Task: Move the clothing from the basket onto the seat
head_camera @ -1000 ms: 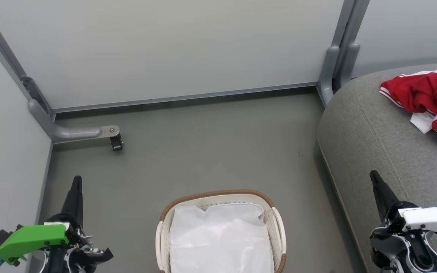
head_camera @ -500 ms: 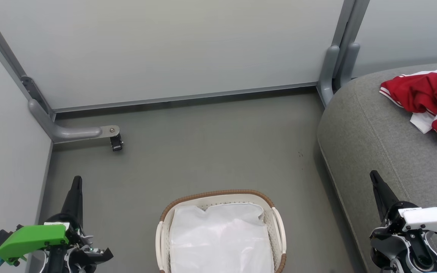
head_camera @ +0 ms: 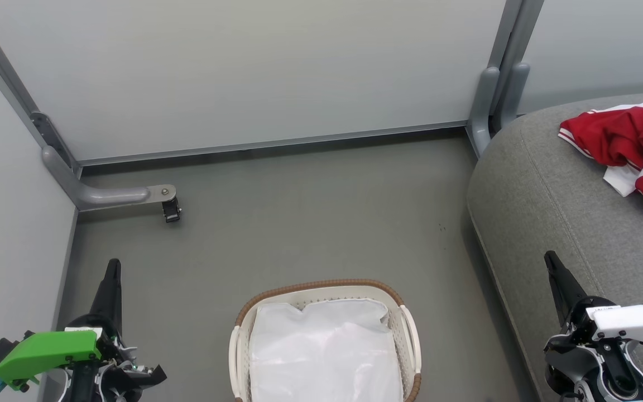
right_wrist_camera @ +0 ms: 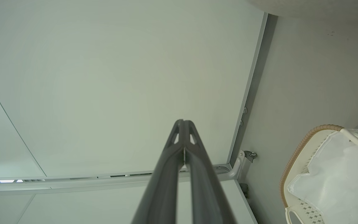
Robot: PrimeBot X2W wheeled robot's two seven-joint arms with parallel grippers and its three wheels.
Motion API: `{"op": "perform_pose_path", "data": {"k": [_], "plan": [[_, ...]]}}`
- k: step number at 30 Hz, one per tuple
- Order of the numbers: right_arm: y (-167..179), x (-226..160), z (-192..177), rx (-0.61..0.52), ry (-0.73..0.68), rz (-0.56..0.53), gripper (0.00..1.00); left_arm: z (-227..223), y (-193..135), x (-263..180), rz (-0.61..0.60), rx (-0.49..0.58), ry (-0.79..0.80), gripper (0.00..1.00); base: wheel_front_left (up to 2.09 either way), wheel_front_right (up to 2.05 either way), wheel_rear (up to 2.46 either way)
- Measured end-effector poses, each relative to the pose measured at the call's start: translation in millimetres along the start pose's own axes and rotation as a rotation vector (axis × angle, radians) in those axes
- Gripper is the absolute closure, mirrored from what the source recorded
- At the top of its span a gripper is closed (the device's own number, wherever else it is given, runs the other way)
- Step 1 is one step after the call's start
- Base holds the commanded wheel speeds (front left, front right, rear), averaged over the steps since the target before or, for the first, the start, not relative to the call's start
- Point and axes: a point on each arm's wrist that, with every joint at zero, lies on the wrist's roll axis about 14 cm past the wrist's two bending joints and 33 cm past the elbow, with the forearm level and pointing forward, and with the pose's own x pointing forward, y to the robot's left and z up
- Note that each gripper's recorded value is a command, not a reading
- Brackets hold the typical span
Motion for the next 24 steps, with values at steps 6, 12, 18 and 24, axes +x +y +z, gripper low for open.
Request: {"op": "perform_pose_path", "data": {"k": [6, 12, 18, 24], "plan": [[0.0, 0.0, 0.0, 0.0, 0.0, 0.0, 1.0, 0.0, 0.0, 0.0, 0.0, 0.0, 0.0, 1.0, 0.0, 0.0, 0.0], [0.0, 0.0, 0.0, 0.0, 0.0, 0.0, 1.0, 0.0, 0.0, 0.0, 0.0, 0.0, 0.0, 1.0, 0.0, 0.0, 0.0], [0.0, 0.0, 0.0, 0.0, 0.0, 0.0, 1.0, 0.0, -0.1, 0.0, 0.0, 0.0, 0.0, 1.0, 0.0, 0.0, 0.0], [0.0, 0.0, 0.1, 0.0, -0.001, 0.0, 1.0, 0.0, -0.1, 0.0, 0.0, 0.0, 0.0, 1.0, 0.0, 0.0, 0.0]]}}
